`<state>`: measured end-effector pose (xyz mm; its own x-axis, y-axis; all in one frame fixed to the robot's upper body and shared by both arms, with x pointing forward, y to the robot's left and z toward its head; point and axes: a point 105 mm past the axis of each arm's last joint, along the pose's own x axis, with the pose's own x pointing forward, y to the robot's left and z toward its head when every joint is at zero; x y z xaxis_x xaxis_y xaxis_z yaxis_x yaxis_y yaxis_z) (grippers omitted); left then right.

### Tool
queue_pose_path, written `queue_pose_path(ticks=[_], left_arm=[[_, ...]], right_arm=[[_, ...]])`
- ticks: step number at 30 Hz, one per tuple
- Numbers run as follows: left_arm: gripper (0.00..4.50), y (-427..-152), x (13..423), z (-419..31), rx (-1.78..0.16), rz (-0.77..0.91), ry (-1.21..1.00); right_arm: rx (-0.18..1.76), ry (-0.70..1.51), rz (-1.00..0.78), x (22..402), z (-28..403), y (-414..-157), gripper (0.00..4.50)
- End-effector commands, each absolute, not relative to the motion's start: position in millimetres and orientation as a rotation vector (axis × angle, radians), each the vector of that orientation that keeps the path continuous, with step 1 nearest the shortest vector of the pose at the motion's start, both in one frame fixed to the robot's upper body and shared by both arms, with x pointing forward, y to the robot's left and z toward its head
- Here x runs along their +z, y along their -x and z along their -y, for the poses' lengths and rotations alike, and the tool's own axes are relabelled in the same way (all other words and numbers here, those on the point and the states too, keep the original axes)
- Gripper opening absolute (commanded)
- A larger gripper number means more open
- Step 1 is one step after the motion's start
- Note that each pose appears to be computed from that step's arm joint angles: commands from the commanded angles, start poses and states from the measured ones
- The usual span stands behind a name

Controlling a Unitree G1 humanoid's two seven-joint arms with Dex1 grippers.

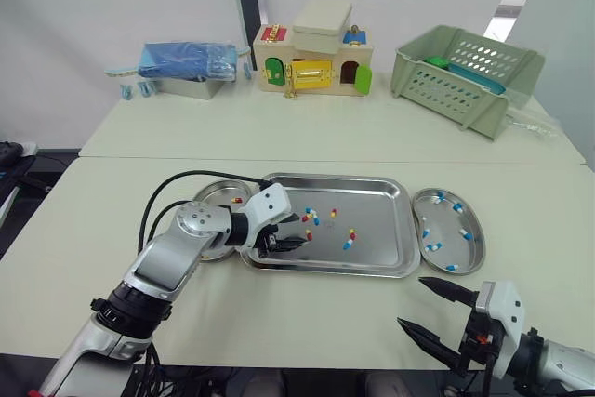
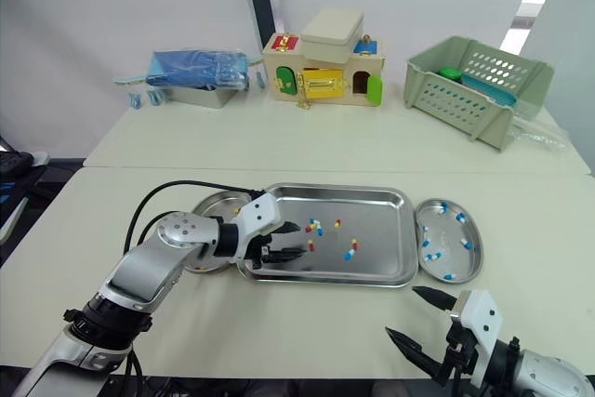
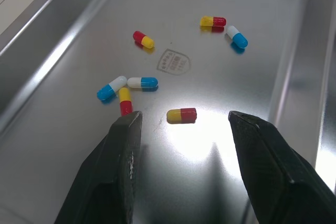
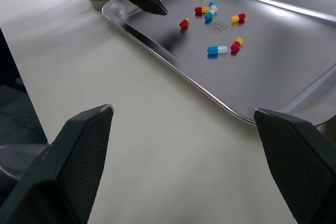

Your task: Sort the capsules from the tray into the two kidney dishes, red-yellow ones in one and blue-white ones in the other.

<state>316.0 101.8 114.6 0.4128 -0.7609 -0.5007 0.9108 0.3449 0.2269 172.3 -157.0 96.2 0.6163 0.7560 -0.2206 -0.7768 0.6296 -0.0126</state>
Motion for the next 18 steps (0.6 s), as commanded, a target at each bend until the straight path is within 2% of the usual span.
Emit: queue_pose_path(ticks=[1,18], left_arm=[[2.64,-317,117,-98,-1.102,-0.313,-0.533],[2.64,-323,104,-83,-1.123,-0.342,-0.546]], right_arm=[[0.904,0.116,-0.172,104,150,-170,4.50],[0.894,0.100,-0.173,101,144,-168,4.50]])
